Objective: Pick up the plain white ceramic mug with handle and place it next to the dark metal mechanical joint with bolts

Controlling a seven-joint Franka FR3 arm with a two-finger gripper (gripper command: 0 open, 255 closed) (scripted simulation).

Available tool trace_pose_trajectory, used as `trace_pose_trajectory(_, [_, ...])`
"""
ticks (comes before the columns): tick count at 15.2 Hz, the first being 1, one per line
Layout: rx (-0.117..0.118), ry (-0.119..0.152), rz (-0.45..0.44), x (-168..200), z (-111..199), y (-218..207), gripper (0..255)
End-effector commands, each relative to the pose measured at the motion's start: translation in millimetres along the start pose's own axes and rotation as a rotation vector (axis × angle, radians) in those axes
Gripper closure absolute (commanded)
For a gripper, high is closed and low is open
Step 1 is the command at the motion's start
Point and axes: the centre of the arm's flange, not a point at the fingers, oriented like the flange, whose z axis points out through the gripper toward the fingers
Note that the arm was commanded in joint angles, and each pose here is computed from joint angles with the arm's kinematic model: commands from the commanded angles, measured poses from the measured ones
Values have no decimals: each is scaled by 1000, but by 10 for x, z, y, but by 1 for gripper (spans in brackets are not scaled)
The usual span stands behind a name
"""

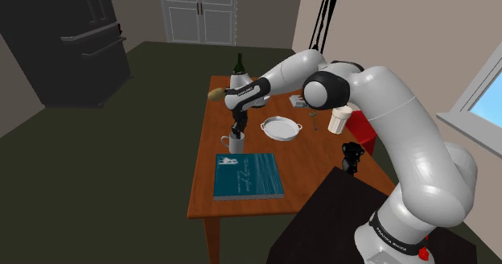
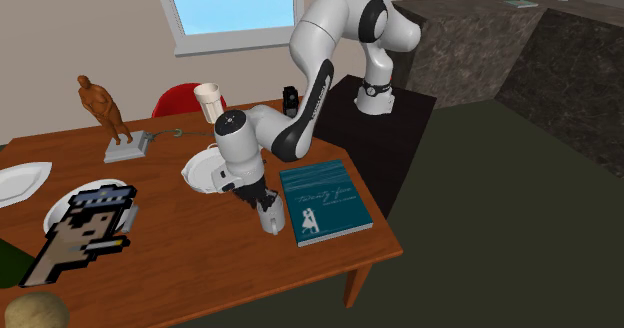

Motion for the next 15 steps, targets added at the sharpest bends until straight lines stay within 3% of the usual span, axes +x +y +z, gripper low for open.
trace_pose_trajectory(1, [0, 0, 0, 0, 0, 0, 255])
trace_pose_trajectory(8, [0, 0, 0, 0, 0, 0, 255])
trace_pose_trajectory(15, [0, 0, 0, -25, -368, -5, 255])
